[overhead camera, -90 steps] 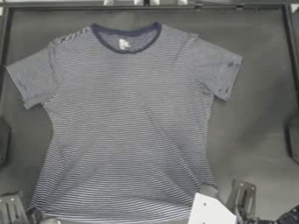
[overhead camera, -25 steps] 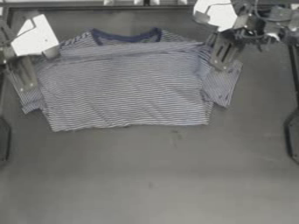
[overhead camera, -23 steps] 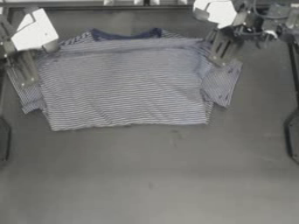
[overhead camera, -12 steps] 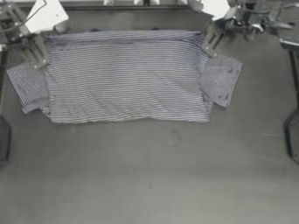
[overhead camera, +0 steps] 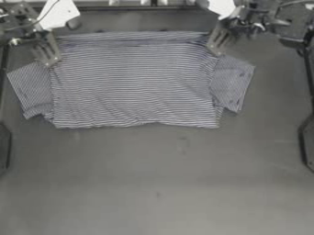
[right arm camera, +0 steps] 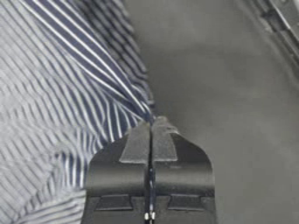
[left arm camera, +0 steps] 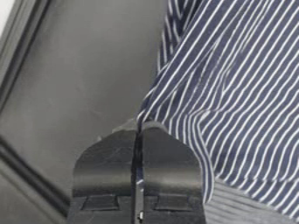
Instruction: Fold shirt
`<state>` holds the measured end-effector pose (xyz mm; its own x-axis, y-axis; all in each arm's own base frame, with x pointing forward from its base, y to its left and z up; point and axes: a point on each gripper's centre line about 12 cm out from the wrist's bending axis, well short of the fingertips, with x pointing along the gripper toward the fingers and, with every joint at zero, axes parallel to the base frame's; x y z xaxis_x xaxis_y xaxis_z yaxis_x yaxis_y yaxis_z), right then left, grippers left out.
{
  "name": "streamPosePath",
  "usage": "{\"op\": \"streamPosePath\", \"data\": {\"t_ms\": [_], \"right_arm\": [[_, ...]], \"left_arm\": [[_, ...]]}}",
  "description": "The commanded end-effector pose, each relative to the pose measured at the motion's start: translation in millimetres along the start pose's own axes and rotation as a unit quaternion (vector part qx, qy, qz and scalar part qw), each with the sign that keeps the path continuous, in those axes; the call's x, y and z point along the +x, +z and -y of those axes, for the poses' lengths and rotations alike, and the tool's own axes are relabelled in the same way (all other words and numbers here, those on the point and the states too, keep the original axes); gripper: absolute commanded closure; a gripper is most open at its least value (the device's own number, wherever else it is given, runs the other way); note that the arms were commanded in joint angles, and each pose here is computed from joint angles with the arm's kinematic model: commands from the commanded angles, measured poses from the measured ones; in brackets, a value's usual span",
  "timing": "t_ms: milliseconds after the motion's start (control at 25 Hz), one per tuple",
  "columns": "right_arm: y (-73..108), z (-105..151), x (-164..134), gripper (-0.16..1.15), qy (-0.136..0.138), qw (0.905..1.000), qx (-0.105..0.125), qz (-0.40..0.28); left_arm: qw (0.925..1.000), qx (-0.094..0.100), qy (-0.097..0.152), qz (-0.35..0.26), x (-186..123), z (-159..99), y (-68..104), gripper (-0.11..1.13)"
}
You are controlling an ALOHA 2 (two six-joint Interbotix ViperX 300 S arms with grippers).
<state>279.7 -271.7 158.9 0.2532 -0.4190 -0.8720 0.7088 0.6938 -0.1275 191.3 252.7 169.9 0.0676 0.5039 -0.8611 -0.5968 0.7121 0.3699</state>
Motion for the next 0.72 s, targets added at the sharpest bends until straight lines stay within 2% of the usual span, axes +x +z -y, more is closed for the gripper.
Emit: {"op": "streamPosePath", "data": {"t_ms": [40, 240, 520, 640, 720], "right_arm": [[9.5, 7.1, 1.1, 0.9, -0.004, 0.9998, 0.009, 0.02], [6.9, 6.2, 19.9, 0.9, 0.0, 0.9998, 0.012, 0.013], [5.8, 4.6, 28.3, 0.9, 0.002, 0.9999, 0.012, 0.007], [7.3, 3.4, 30.9, 0.82, 0.004, 0.9999, 0.014, 0.006], [10.8, 3.5, 31.6, 0.68, 0.005, 0.9998, 0.02, 0.008]], "left_arm": [[0.9999, -0.009, 0.002, 0.014, 1.8, -5.9, 7.3, 0.96], [0.9999, -0.01, -0.003, 0.001, 16.5, -4.7, 3.2, 0.96], [0.9999, -0.014, -0.01, -0.001, 28.3, -1.5, 4.6, 0.91], [0.9994, -0.031, -0.013, 0.007, 28.8, -0.4, 7.0, 0.74], [0.9986, -0.048, -0.015, 0.017, 29.1, -0.5, 9.7, 0.5]]}}
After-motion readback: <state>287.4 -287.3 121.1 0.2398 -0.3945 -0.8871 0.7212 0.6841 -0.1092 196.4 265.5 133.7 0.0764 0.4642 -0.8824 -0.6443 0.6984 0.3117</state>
